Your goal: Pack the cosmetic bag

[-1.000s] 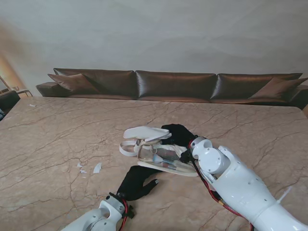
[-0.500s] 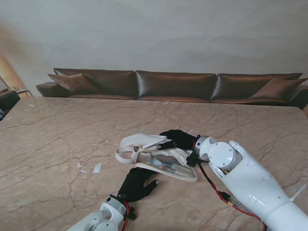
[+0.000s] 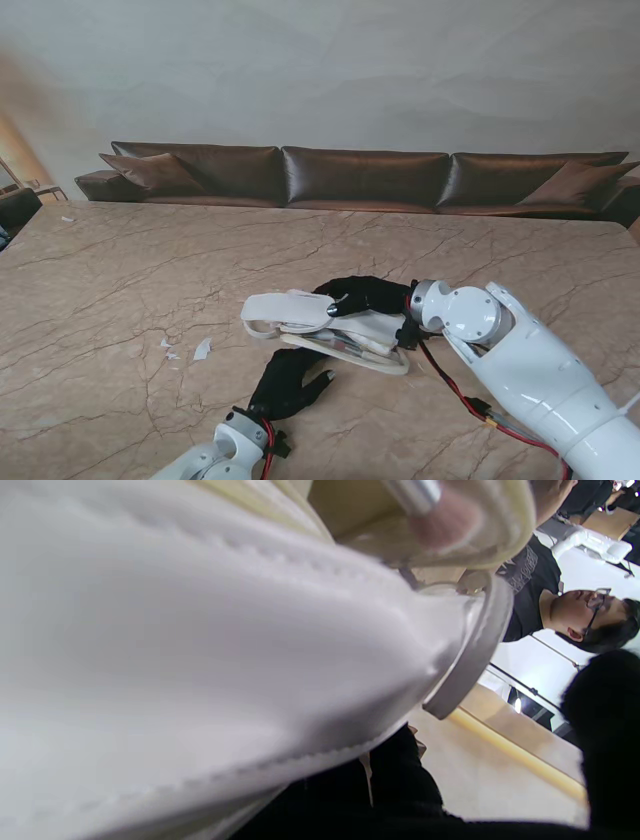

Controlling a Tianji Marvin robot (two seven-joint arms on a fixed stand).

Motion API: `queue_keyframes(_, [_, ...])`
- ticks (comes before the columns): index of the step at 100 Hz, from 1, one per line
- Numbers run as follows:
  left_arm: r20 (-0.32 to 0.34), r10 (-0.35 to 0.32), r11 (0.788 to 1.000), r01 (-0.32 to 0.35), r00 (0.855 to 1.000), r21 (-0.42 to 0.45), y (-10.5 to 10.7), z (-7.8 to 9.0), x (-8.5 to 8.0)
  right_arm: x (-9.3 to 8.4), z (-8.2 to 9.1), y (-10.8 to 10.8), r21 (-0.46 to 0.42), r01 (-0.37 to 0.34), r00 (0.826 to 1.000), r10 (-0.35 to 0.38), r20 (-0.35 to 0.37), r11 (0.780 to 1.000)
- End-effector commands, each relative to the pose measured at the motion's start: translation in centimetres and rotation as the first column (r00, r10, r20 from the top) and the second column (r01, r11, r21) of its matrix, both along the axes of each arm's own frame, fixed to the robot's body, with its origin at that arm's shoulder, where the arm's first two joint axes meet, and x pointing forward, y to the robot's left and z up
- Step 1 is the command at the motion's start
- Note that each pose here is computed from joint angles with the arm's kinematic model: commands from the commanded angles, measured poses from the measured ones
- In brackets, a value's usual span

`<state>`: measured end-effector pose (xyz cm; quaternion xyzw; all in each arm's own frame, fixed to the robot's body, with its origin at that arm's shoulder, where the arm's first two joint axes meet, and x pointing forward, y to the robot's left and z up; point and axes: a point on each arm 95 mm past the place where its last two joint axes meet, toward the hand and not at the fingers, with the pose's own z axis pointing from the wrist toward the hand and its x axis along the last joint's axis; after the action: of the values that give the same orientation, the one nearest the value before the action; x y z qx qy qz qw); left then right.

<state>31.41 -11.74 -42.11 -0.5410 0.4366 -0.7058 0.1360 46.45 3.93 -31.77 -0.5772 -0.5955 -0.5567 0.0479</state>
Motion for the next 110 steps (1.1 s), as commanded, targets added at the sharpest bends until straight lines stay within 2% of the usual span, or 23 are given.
queue_keyframes(1, [0.013,0.005,0.999,-0.005,1.000,-0.032,-0.9,0.9,0.1,-0.4,0.1,0.2,-0.018,-0.019,1.000,0.019,0.014,1.000])
queue_keyframes(22, [0.000,0.027,0.999,-0.027,1.000,-0.039,-1.3,1.1,0.8,-0.9,0.5,0.2,-0.085,-0.031,0.998,0.035,0.048,0.996])
queue_keyframes(40, [0.012,0.029,0.998,-0.029,1.000,-0.054,-1.8,1.5,0.8,-1.3,0.7,0.2,-0.120,-0.062,0.998,0.064,0.009,0.991])
queue_keyframes(72, [0.038,0.041,0.995,-0.037,0.998,-0.096,-3.0,2.5,1.0,-1.5,0.7,0.2,-0.137,-0.110,0.994,0.109,-0.016,0.984])
queue_keyframes(81, [0.050,0.043,0.994,-0.038,0.998,-0.098,-3.2,2.8,1.1,-1.4,0.6,0.2,-0.115,-0.107,0.994,0.106,-0.022,0.988])
queue_keyframes(94, [0.066,0.049,0.994,-0.042,0.997,-0.103,-3.3,3.3,1.1,-1.1,0.4,0.4,-0.005,-0.088,0.994,0.087,-0.072,0.996])
queue_keyframes(110, [0.078,0.050,0.994,-0.042,0.996,-0.099,-3.1,3.6,0.7,-0.5,-0.1,0.5,0.036,-0.124,0.984,0.128,-0.128,0.992])
